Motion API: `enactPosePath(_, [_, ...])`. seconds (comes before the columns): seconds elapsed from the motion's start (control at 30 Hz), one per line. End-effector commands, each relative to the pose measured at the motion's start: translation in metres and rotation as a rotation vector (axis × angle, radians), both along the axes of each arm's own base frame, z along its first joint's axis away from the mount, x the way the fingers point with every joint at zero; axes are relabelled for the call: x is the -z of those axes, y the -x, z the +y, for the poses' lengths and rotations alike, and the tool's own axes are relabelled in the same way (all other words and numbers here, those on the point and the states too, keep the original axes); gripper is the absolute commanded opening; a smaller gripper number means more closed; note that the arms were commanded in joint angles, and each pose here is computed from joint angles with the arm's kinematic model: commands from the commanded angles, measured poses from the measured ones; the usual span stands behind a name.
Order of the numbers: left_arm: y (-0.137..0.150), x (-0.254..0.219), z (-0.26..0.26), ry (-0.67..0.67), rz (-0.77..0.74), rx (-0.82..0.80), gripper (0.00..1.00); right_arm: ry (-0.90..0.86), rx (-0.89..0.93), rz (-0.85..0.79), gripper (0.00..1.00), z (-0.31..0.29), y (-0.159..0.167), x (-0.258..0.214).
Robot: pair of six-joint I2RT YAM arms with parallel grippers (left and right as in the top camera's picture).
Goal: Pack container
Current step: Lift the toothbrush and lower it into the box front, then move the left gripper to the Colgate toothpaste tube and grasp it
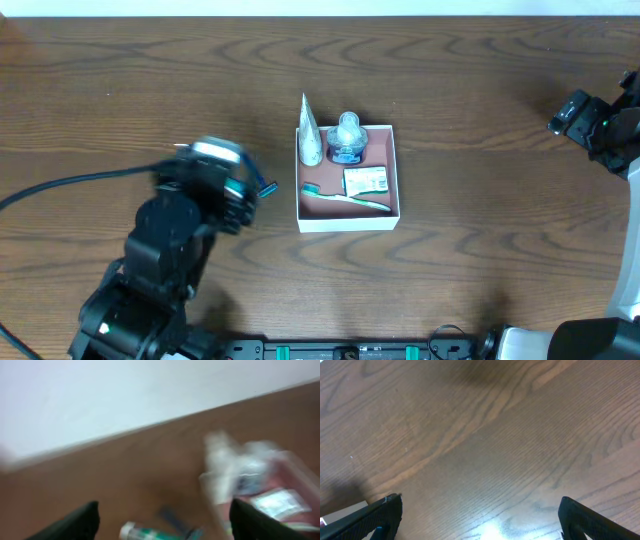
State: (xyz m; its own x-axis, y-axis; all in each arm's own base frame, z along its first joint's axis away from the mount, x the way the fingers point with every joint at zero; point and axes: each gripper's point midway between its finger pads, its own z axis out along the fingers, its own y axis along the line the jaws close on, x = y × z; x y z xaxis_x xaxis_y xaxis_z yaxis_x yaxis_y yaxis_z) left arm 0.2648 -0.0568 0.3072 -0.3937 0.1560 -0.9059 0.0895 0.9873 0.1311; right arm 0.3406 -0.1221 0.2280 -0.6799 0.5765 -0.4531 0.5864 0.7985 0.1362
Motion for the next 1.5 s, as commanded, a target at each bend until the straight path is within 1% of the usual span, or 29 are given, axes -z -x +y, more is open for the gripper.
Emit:
enactPosePath(0.0, [-0.006, 0.024, 0.036, 0.116, 0.055, -0.287, 0.96, 0.003, 0.014, -0.023, 0.99, -0.002, 0.0, -0.008])
enactPosePath(0.1, [-0.011, 0.047, 0.012, 0.155, 0.166, -0.187, 0.97, 0.003, 0.014, -0.023, 0.99, -0.002, 0.0, -0.008])
enactPosePath(0.2, [-0.013, 0.068, -0.023, 0.217, 0.284, -0.038, 0.89, 0.003, 0.014, -0.023, 0.99, -0.002, 0.0, -0.008])
enactPosePath(0.27, [-0.019, 0.078, -0.03, 0.225, 0.323, -0.023, 0.89, 0.003, 0.014, -0.023, 0.99, -0.002, 0.0, -0.008])
enactPosePath(0.3, [-0.023, 0.083, -0.03, 0.246, 0.333, -0.056, 0.89, 0.003, 0.014, -0.023, 0.99, -0.002, 0.0, -0.008])
enactPosePath(0.33, [-0.03, 0.088, -0.026, 0.295, 0.339, -0.125, 0.92, 0.003, 0.014, -0.023, 0.99, -0.002, 0.0, -0.008])
enactPosePath(0.37, [-0.036, 0.092, -0.02, 0.349, 0.342, -0.202, 0.98, 0.003, 0.014, -0.023, 0.99, -0.002, 0.0, -0.008])
enactPosePath(0.5, [-0.06, 0.119, 0.006, 0.578, 0.361, -0.508, 0.98, 0.003, 0.014, -0.023, 0.99, -0.002, 0.0, -0.008])
enactPosePath(0.57, [-0.074, 0.134, 0.014, 0.648, 0.375, -0.589, 0.98, 0.003, 0.014, -0.023, 0.99, -0.002, 0.0, -0.008])
enactPosePath(0.67, [-0.09, 0.162, 0.024, 0.707, 0.427, -0.664, 0.98, 0.003, 0.014, -0.023, 0.99, -0.002, 0.0, -0.008])
enactPosePath(0.77, [-0.092, 0.187, 0.034, 0.757, 0.484, -0.761, 0.98, 0.003, 0.014, -0.023, 0.99, -0.002, 0.0, -0.008])
enactPosePath(0.9, [-0.09, 0.222, 0.045, 0.798, 0.58, -0.86, 0.98, 0.003, 0.014, -0.023, 0.99, -0.002, 0.0, -0.008])
enactPosePath(1.07, [-0.083, 0.25, 0.056, 0.824, 0.677, -0.929, 0.98, 0.003, 0.014, -0.023, 0.99, -0.002, 0.0, -0.008])
enactPosePath(1.33, [-0.069, 0.288, 0.074, 0.776, 0.788, -1.007, 0.98, 0.003, 0.014, -0.023, 0.99, -0.002, 0.0, -0.008])
enactPosePath(1.47, [-0.067, 0.305, 0.074, 0.759, 0.831, -1.013, 0.98, 0.003, 0.014, -0.023, 0.99, -0.002, 0.0, -0.008])
